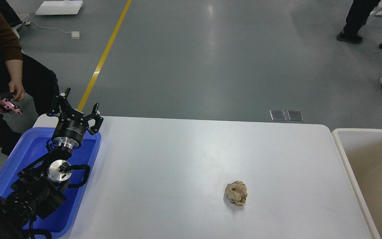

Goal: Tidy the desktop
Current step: 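Release the foil bag into the white bin with the right gripper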

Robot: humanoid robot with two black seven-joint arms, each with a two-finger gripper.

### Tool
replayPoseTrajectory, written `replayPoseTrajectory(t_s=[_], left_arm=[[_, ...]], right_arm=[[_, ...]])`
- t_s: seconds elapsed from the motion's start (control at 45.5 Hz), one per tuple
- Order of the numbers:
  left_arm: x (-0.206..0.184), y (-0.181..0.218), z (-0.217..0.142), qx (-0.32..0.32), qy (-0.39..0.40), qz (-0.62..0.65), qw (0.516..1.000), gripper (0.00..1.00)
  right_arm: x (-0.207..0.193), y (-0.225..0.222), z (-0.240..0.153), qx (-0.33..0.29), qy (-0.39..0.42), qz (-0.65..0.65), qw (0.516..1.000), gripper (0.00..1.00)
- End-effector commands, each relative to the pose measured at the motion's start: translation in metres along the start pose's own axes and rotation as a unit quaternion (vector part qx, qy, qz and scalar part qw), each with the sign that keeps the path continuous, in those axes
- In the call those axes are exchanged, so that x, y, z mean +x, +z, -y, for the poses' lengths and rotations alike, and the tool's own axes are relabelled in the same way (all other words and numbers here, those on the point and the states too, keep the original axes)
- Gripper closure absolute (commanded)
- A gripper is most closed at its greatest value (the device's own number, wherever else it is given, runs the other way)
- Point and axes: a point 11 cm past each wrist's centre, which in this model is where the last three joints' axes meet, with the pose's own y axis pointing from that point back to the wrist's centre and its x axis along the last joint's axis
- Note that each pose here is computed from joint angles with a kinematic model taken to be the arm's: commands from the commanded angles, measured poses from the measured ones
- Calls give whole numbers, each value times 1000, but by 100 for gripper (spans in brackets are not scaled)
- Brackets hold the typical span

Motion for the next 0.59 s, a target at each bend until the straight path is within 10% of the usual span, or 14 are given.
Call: replayPoseTrajectory(t_s=[0.0,0.571], left_arm=[[0,0,0,0,0,0,1000,0],[0,0,0,0,0,0,1000,0]], right_arm=[[-40,9,4,-12,-18,0,1000,100],[-48,8,5,-10,-17,0,1000,100]])
